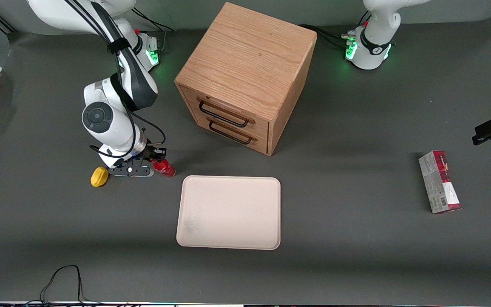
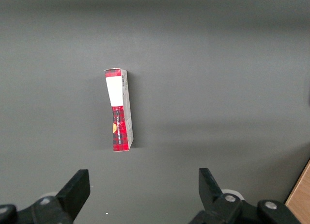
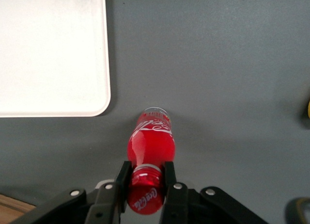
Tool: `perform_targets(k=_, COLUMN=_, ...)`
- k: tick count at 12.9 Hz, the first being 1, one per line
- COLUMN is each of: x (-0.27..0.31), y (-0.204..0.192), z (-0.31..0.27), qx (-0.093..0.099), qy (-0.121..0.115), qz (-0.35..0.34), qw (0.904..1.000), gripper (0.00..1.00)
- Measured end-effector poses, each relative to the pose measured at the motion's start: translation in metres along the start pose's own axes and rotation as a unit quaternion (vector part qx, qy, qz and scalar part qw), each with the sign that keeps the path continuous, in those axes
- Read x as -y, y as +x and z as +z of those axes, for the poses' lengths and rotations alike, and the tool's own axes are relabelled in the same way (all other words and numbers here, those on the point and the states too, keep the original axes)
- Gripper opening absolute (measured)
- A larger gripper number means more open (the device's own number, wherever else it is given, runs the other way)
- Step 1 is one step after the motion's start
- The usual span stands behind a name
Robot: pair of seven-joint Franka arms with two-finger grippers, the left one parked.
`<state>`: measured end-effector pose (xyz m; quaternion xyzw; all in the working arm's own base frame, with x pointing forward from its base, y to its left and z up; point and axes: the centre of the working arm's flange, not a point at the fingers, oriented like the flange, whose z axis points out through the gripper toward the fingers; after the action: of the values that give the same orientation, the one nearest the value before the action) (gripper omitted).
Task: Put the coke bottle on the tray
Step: 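Close the right gripper around the bottle's cap end, then lift the bottle and carry it toward the cream tray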
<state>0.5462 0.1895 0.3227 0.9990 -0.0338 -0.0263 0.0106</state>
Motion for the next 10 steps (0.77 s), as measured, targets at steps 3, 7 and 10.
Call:
perform_targets(k=3, x=0.000, y=0.001, z=-0.002, qx=-0.001, qy=0.000, qz=0.000, qw=1.0000, gripper=0.31)
perform_targets(k=7, x=0.003, y=0.015, z=-0.052, qx=0.026, qy=-0.011, qz=0.003, qw=0.9996, gripper=0.31)
perform_targets(k=10, x=0.000, y=0.028, z=-0.116, qx=0.036, qy=-0.016, qz=0.009, qw=0.9992, gripper=0.31)
